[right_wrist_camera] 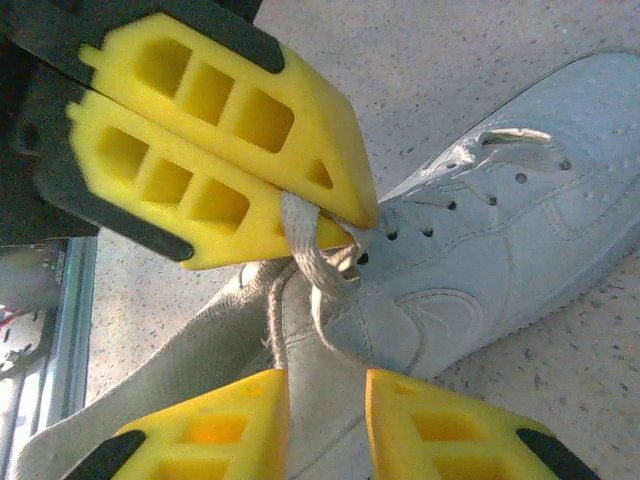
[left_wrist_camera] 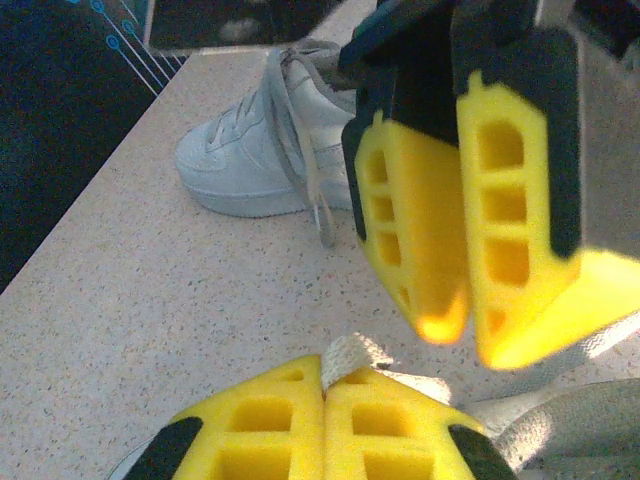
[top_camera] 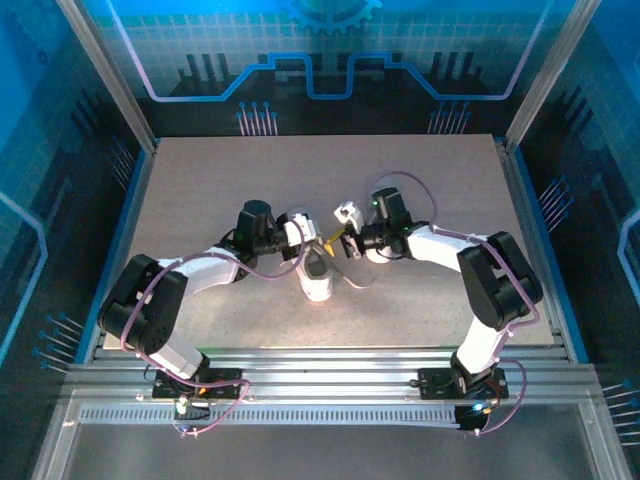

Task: Tie the shoes

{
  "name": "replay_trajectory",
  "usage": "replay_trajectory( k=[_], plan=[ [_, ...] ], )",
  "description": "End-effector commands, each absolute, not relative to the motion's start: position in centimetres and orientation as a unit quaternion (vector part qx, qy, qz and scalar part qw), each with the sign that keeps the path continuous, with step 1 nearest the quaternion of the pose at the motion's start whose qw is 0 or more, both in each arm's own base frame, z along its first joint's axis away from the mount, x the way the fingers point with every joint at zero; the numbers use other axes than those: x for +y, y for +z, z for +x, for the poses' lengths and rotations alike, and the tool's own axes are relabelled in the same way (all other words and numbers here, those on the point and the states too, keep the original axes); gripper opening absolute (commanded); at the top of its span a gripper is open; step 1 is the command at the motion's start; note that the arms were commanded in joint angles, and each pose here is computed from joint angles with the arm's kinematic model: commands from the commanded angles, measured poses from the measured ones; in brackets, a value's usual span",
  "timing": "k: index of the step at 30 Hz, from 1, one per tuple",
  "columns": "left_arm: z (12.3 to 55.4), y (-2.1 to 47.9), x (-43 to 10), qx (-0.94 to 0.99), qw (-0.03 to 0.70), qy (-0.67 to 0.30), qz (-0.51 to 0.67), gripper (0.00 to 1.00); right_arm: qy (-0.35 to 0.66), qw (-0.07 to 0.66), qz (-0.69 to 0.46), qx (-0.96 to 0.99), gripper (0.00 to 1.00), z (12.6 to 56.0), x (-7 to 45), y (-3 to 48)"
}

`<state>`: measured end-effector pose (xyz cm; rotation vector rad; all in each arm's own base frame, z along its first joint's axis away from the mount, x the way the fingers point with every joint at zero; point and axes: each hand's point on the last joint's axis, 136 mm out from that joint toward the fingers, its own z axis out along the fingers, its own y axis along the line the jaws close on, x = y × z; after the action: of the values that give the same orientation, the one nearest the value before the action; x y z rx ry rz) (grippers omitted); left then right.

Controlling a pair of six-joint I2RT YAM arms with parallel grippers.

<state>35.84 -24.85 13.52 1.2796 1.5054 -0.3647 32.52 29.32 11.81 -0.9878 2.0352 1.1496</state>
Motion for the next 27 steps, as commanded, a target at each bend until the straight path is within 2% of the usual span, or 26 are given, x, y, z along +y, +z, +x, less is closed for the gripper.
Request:
replay_trajectory(
  k=[1,7,14,27],
  plan=[
    [35.6,15.3,-25.4,0.605,0.563,-0.165,0.538,0.00,0.451,0.320,-0.389,0.737,0.28,32.0,28.3,14.9],
    [35.6,15.4,-25.4,0.601,0.565,-0.164,0.541,0.00,0.435,0.336,-0.391,0.738,0.31,33.2,26.8,15.9],
    [35.5,15.6,-25.7,0.591,0.567,-0.170,0.548,0.00,0.465,0.328,-0.393,0.722,0.34,35.7,28.3,15.7],
    [35.3,15.6,-25.9,0.578,0.563,-0.170,0.565,0.00,0.504,0.302,-0.426,0.688,0.34,35.1,29.7,14.4]
  ],
)
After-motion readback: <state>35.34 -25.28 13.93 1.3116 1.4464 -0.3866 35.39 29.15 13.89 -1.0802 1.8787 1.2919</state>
